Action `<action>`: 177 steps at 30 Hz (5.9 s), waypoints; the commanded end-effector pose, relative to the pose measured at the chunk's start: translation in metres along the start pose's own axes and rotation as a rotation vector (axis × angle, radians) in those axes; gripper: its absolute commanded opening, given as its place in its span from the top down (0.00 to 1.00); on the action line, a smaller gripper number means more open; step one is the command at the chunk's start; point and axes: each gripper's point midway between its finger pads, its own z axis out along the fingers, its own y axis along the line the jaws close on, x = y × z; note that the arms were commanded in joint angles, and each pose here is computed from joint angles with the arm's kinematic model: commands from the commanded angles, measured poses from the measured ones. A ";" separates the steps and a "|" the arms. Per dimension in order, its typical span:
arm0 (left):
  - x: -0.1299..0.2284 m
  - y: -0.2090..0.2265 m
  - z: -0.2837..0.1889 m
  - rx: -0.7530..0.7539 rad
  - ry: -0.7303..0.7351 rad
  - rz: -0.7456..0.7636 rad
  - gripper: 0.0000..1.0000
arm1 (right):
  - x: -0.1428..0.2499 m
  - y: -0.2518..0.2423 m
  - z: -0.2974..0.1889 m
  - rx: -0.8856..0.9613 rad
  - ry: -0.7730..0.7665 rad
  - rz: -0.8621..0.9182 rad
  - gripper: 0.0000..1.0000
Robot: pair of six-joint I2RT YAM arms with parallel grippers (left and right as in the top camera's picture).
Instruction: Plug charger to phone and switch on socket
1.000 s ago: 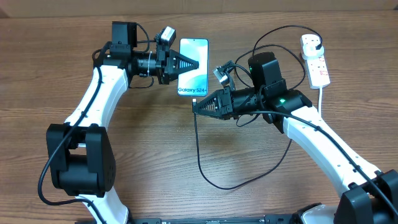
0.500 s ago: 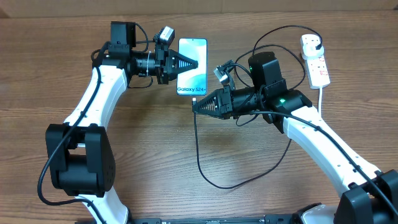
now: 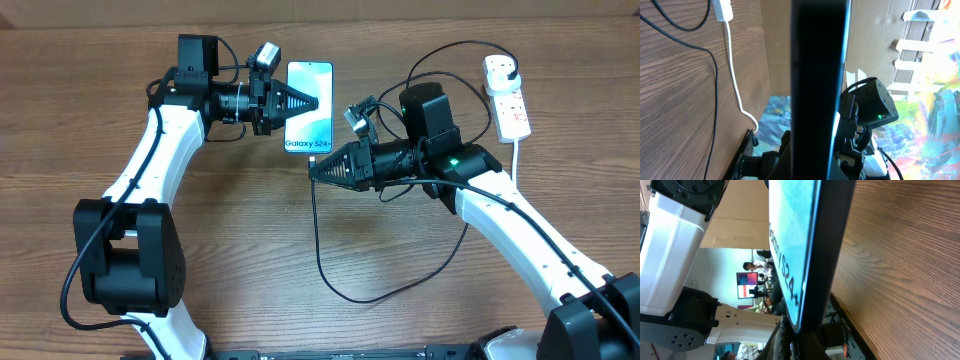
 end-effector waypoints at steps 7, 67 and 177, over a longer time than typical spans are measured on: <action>0.000 -0.008 0.003 -0.003 0.002 0.022 0.96 | 0.005 0.007 0.004 -0.013 0.018 -0.013 0.96; 0.002 -0.013 -0.001 0.027 0.019 0.002 0.96 | -0.003 0.006 0.001 -0.005 -0.014 -0.031 0.96; 0.002 -0.012 -0.001 0.024 0.016 0.022 0.96 | -0.009 0.002 0.003 0.002 -0.032 0.007 0.96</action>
